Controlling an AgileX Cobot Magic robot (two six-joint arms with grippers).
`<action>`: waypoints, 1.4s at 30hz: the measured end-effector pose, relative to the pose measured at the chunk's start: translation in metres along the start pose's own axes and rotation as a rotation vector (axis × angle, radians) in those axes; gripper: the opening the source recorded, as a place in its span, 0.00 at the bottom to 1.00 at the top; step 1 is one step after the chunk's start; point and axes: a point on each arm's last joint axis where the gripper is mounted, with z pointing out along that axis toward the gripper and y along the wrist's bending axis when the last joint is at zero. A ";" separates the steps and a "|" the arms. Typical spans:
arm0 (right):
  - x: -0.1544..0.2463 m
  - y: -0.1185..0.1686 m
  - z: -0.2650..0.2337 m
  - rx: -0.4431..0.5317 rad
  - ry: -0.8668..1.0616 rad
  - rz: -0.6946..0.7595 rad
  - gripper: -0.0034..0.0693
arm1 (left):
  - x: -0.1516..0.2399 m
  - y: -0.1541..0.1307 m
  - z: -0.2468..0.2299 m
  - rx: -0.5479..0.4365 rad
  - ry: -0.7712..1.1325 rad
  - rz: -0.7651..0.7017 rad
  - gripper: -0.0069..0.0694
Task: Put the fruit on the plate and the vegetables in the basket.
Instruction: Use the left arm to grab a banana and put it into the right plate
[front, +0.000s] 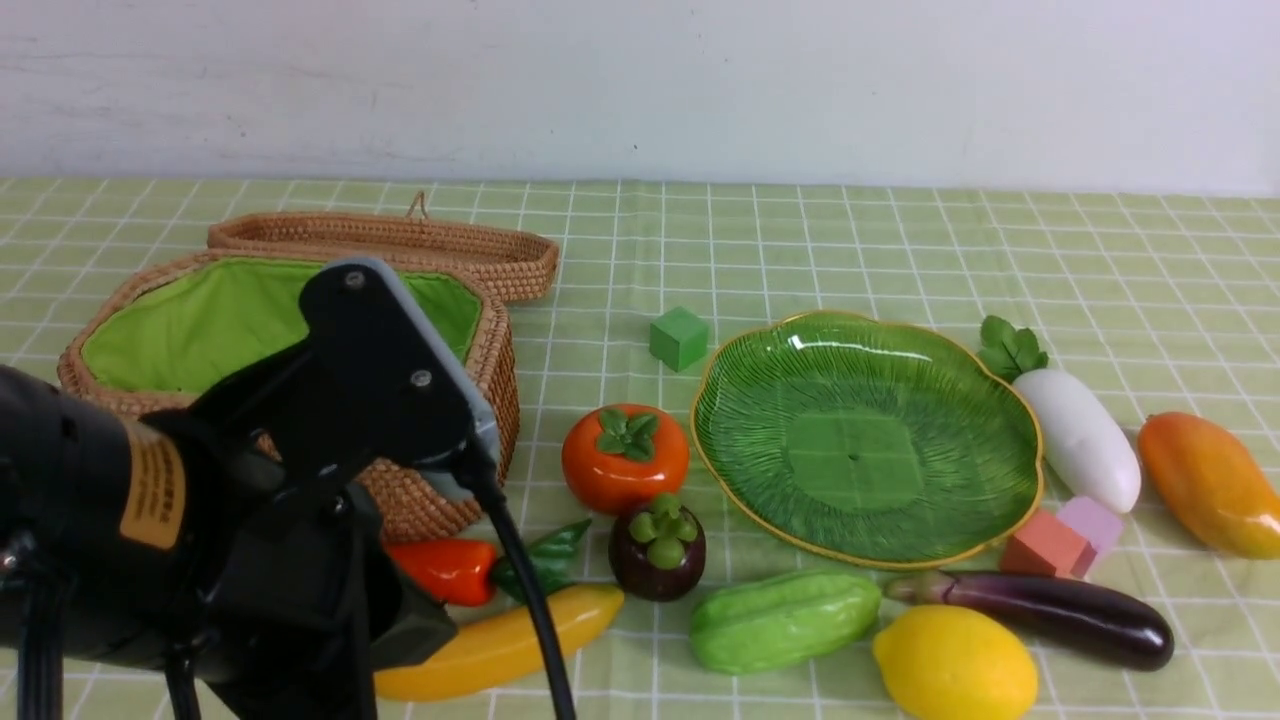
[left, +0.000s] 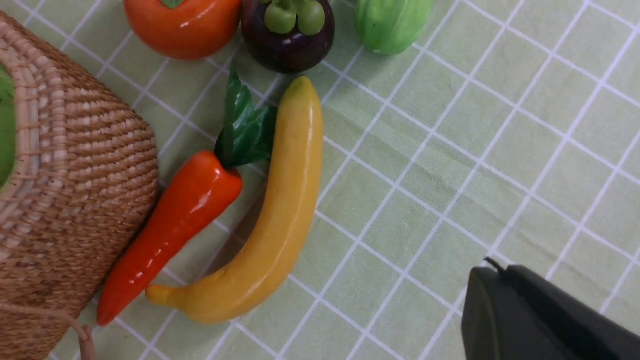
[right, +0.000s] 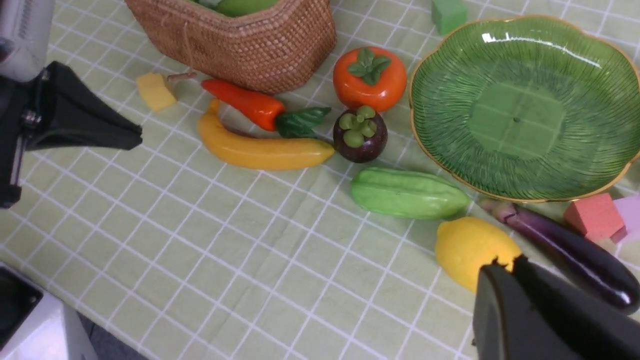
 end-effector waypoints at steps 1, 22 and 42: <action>0.000 0.000 0.000 -0.005 0.002 -0.008 0.09 | 0.000 0.000 0.000 -0.001 -0.002 -0.001 0.07; 0.013 0.004 -0.023 -0.170 -0.007 -0.142 0.10 | -0.003 0.029 0.042 0.042 0.055 0.130 0.25; 0.013 0.003 -0.023 -0.167 -0.010 -0.147 0.11 | 0.016 0.054 0.162 0.050 0.324 0.312 0.75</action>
